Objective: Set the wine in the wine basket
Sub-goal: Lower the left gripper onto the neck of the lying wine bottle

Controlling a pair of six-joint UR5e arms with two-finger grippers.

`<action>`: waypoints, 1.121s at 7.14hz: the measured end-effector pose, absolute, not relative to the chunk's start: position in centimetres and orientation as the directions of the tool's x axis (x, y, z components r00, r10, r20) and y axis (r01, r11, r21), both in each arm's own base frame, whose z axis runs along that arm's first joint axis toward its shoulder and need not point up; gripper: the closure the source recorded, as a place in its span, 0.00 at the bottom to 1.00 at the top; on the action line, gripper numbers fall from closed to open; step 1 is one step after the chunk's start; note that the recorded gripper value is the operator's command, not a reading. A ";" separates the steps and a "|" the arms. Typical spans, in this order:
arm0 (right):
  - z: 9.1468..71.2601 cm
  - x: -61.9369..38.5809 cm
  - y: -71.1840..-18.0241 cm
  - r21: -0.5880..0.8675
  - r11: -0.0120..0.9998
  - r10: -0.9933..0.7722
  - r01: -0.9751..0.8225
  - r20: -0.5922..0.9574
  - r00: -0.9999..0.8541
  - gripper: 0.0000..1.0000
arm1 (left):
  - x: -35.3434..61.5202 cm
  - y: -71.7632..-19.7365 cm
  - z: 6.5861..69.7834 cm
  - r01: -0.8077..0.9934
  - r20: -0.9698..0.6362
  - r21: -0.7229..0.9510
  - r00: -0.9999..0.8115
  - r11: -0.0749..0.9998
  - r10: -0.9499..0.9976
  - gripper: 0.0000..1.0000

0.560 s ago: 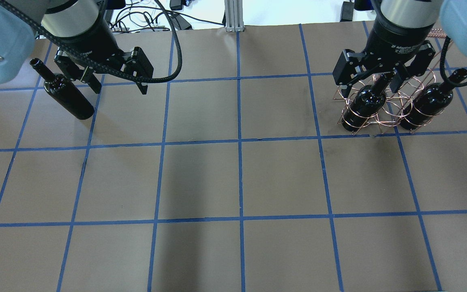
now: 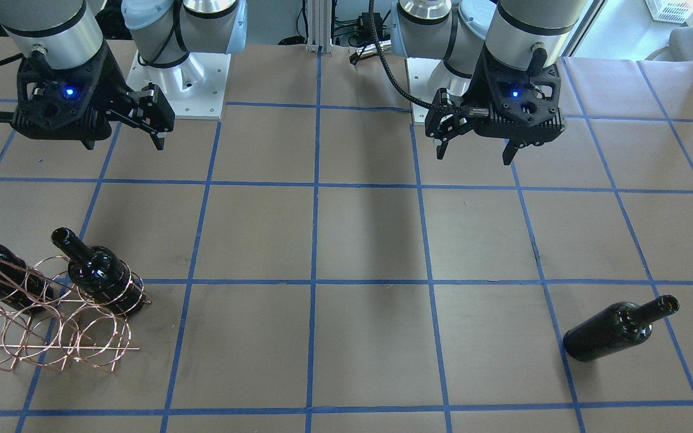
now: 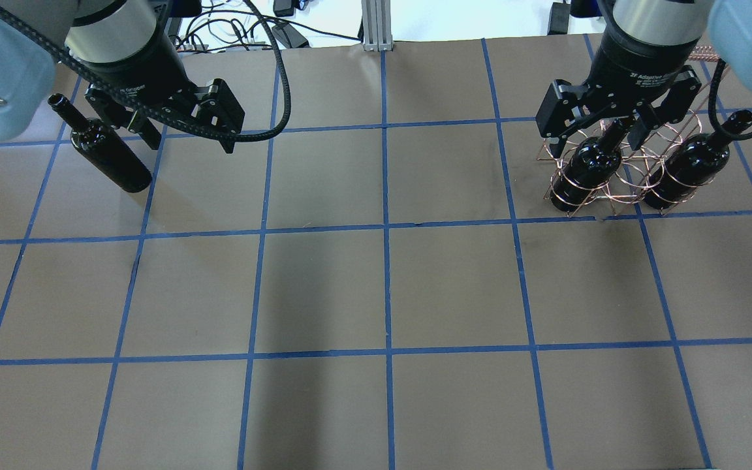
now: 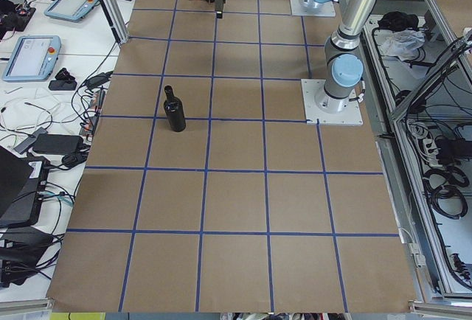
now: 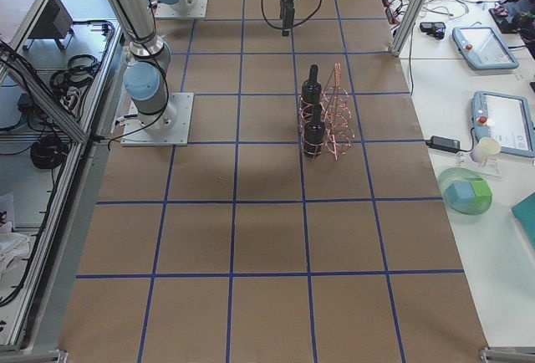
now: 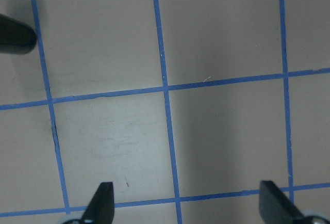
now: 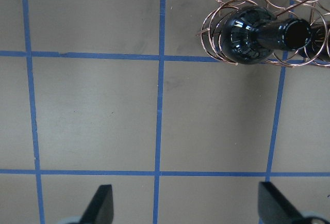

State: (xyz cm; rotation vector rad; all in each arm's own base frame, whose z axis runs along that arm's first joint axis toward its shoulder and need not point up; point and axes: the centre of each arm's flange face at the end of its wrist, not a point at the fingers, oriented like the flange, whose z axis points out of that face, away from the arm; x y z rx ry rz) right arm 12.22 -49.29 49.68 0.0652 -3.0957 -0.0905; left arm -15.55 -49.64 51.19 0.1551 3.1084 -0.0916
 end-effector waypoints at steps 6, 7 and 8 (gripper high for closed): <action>49.7 12.2 -49.3 0.060 0.997 -0.043 -0.041 0.042 -0.998 0.00 | 5.7 -51.1 50.4 0.034 -0.067 -0.047 -0.997 0.998 0.031 0.01; 49.7 12.2 -49.3 0.059 0.997 -0.043 -0.041 0.041 -0.998 0.00 | 9.5 -52.0 48.6 0.020 -0.031 -0.081 -0.999 0.997 0.018 0.01; 49.7 12.2 -49.3 0.060 0.997 -0.043 -0.041 0.041 -0.998 0.00 | 11.6 -53.0 47.1 0.032 -0.021 -0.109 -0.999 0.993 0.030 0.01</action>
